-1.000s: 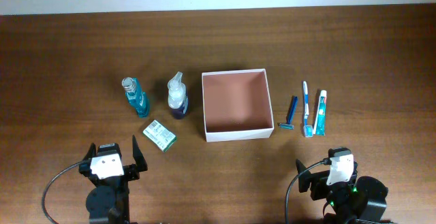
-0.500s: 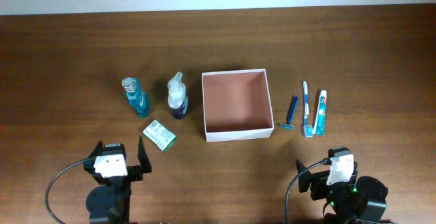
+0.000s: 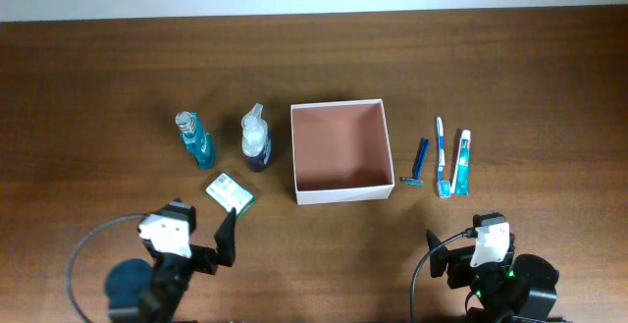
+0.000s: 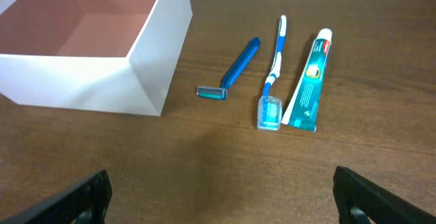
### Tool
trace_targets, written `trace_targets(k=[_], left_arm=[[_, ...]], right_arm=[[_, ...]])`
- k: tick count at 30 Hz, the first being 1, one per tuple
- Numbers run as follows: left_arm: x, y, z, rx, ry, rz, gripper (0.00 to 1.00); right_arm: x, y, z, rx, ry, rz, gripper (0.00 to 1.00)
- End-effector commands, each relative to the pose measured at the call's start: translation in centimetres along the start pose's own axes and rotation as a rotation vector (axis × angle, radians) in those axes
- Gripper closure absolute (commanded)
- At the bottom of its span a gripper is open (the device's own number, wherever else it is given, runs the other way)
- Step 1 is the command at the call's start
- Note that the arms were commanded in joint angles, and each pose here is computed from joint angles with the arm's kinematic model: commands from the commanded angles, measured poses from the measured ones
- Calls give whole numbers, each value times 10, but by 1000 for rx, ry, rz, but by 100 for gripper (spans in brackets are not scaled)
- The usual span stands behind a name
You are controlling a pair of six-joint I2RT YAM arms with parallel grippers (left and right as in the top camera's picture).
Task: Pack container
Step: 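Reach the left gripper to the blue mouthwash bottle and grasp it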
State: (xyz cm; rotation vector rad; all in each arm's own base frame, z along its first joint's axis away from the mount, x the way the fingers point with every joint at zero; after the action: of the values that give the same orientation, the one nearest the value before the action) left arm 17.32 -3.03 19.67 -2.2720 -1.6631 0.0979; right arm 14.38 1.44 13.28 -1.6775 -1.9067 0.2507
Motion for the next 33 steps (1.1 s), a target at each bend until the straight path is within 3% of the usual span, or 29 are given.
trace_targets(k=[1, 8, 15, 24, 33], left_arm=[[11, -11, -57, 17, -22, 0, 1], [36, 20, -104, 333, -72, 61, 1], [64, 86, -130, 567, -81, 145, 0], [83, 151, -65, 841, -158, 107, 1], [97, 189, -16, 969, -159, 33, 4]], right_arm=[[0, 0, -1, -8, 0, -4, 1], [0, 0, -1, -8, 0, -4, 1], [0, 0, -1, -8, 0, -4, 1], [0, 0, -1, -8, 0, -4, 1], [0, 0, -1, -8, 0, -4, 1]])
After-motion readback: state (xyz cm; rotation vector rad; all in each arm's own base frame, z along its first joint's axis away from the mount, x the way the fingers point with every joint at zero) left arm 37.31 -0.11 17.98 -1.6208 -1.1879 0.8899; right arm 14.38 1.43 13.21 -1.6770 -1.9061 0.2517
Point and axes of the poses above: each gripper's point midway between its finger pads, its own y axis out along the fingers, its own x axis along the line the jaws close on, z = x × y, the point moved 5 cm from there along -y, back along the fingers, and after that the axes turned 15 degrees about y, right-handed, at the moved point
